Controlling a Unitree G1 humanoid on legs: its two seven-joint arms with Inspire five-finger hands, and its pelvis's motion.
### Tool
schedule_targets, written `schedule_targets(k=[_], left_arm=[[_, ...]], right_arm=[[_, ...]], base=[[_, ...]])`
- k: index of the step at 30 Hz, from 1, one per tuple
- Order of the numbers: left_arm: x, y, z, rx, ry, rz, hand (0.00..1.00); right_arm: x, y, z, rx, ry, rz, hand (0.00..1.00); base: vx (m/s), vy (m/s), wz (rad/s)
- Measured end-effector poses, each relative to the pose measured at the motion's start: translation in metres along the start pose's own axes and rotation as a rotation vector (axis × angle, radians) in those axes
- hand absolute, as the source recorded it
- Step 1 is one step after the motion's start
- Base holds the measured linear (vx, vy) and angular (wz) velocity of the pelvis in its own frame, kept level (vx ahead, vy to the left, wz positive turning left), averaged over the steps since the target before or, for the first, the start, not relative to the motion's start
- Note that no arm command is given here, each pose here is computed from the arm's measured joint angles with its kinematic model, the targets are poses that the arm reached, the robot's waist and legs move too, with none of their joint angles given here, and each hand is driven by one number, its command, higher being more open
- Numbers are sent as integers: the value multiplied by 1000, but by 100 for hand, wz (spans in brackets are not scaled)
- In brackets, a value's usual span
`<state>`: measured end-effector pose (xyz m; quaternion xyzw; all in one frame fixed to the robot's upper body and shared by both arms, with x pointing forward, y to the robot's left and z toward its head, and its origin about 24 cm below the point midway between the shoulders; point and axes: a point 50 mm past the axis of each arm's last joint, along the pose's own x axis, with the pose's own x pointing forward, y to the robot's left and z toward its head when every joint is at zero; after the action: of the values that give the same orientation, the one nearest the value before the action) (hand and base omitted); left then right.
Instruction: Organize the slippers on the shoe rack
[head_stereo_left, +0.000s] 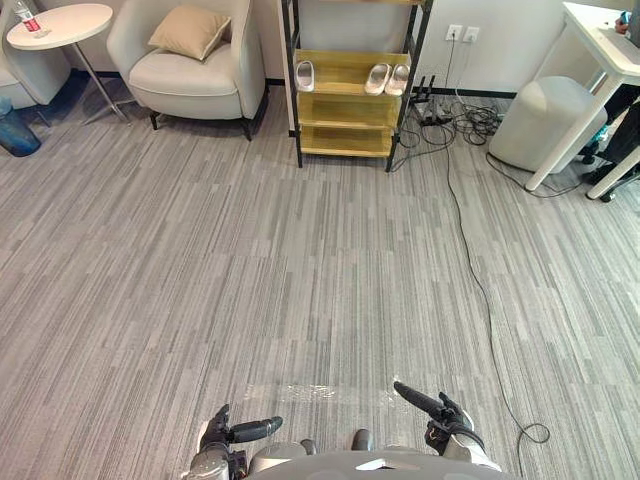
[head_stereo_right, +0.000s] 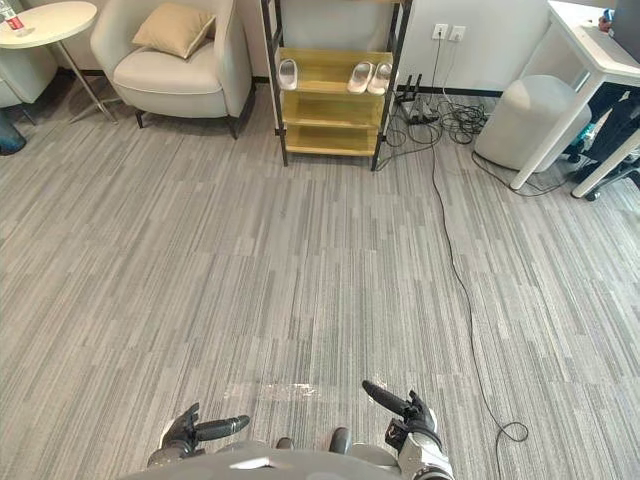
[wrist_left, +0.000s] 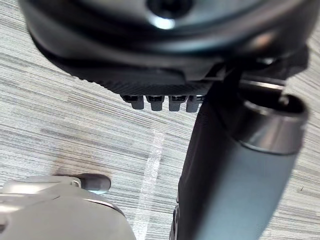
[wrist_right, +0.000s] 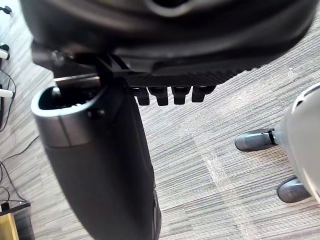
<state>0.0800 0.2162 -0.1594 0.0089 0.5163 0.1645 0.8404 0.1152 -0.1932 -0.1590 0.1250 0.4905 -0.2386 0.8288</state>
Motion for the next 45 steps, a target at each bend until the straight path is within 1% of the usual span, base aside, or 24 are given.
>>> schedule_targets(k=[9,20,29,35,38,40,45], left_arm=[[1,0,1,41,-2,-15,100],[1,0,1,44,0,-13,100],[2,1,3,48,5,-6,100],[5,4,14,54,-26,3,100],[4,1,16,26,-41,4,100],[3,-2,21,-30,-72,13,100],[4,-3,33,-68,-117,7,100]], right_arm=[[0,-1,-1,-10,2,-1,100],[0,-1,-1,-21,1,1,100],[0,0,1,54,3,0,100],[-1,7,2,97,-2,17,100],[0,-1,2,97,-7,-1,100],[-1,-9,2,92,-12,-22,100],[0,-14,5,88,-22,-48,100]], base=[[-4,-9,-4],[-33,-13,-1],[-30,-32,-7],[7,-45,2],[104,-5,-5],[206,28,-19],[263,112,-24]])
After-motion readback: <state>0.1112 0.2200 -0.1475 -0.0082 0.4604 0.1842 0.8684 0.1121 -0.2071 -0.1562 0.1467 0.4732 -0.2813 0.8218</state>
